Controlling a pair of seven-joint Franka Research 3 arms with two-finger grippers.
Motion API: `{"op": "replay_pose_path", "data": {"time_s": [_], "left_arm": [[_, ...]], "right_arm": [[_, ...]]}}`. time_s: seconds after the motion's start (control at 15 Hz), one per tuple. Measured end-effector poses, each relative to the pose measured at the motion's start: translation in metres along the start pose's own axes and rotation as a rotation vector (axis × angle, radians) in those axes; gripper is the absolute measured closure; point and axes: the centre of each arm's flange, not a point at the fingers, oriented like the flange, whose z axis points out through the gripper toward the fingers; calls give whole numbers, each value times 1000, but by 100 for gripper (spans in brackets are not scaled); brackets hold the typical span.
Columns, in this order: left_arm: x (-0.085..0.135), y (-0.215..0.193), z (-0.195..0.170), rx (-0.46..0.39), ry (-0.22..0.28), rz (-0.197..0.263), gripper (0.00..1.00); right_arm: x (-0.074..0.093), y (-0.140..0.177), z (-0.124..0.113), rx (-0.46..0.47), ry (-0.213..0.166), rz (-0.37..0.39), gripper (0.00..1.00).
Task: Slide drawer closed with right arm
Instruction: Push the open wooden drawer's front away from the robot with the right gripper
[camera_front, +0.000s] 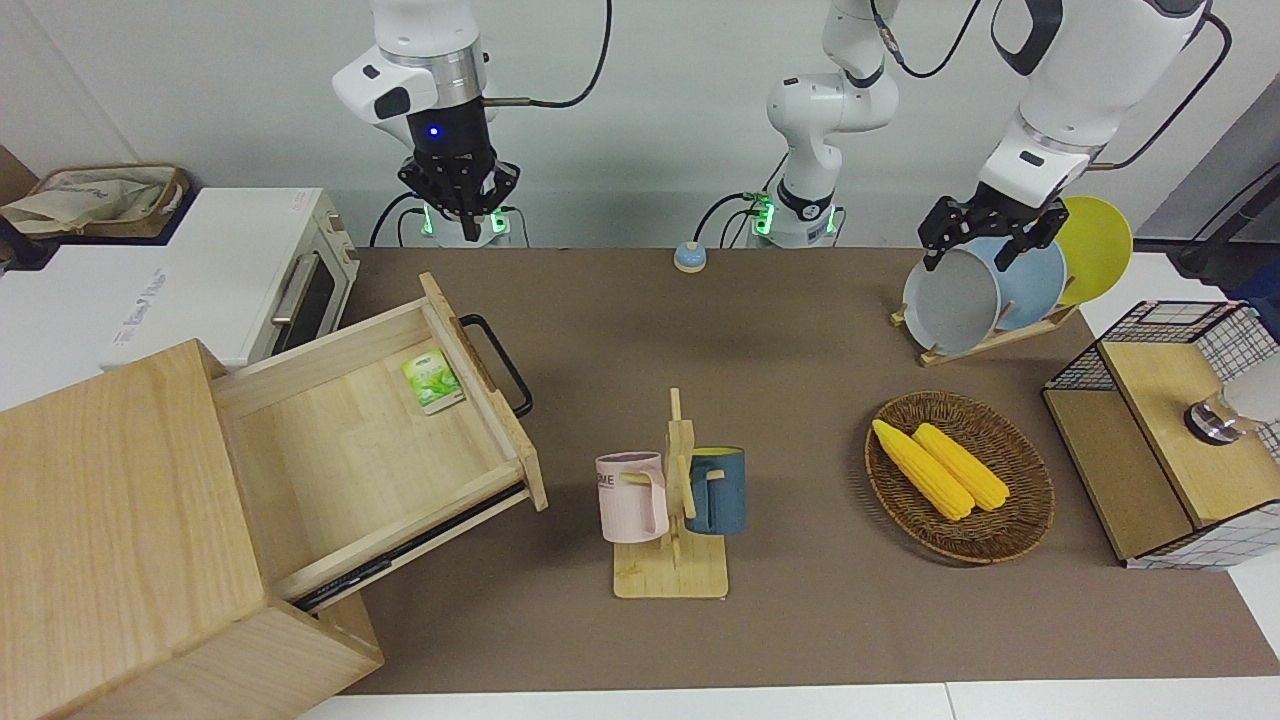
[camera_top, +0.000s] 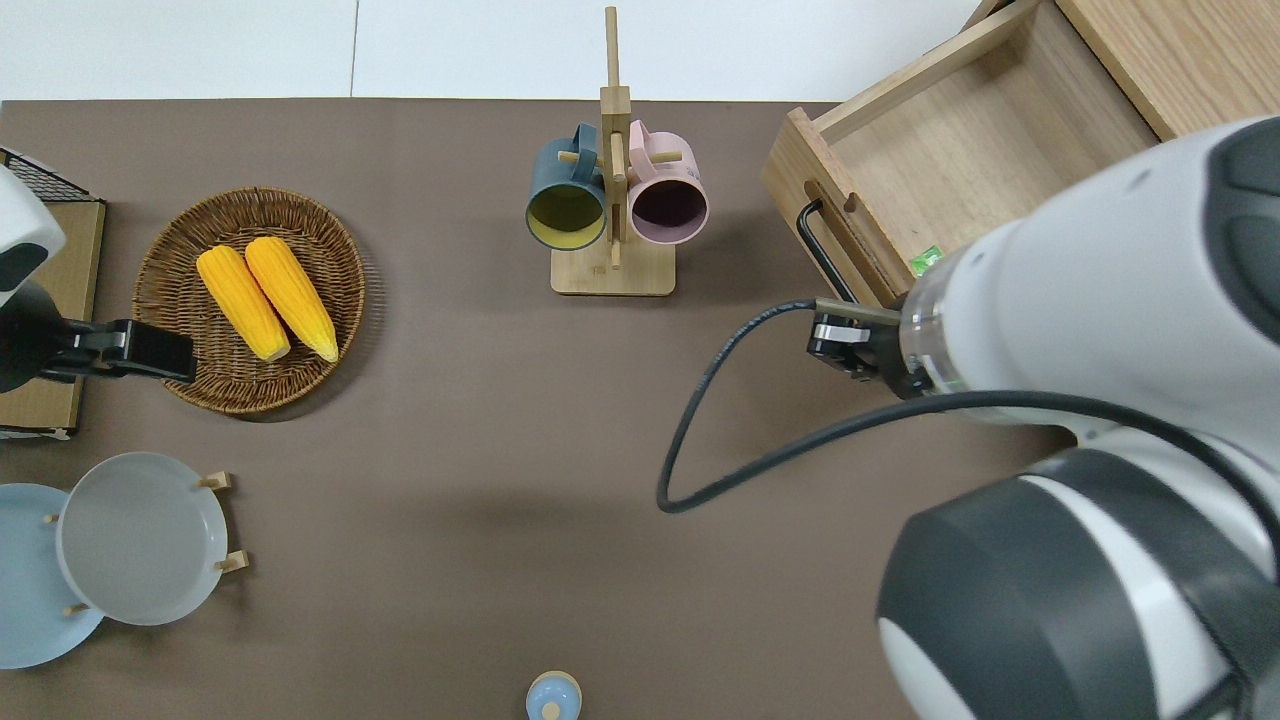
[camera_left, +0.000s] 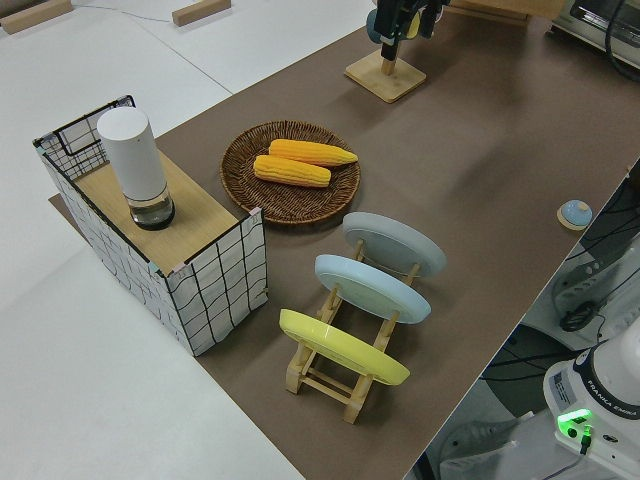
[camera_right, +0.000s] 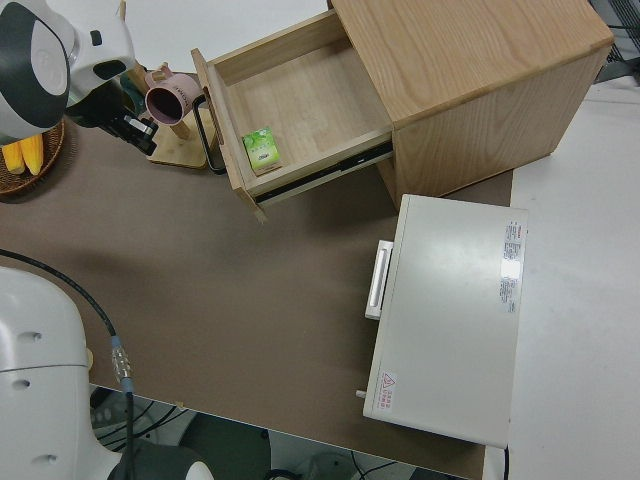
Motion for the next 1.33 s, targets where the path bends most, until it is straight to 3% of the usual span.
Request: {"op": "replay_pose_path", "data": {"time_s": [0.27,0.6,0.8,1.33], "left_arm": [[0,0,0,0,0,0,0],[0,0,0,0,0,0,0],[0,0,0,0,0,0,0],[0,0,0,0,0,0,0]], "right_arm": [[-2,-43,52,-21,-32,239,99],[7,-59,115,-59,-64,454,99],[22,-55,143,-71,-63,516,99],[62,-32,168,-55,-10,602,99]]}}
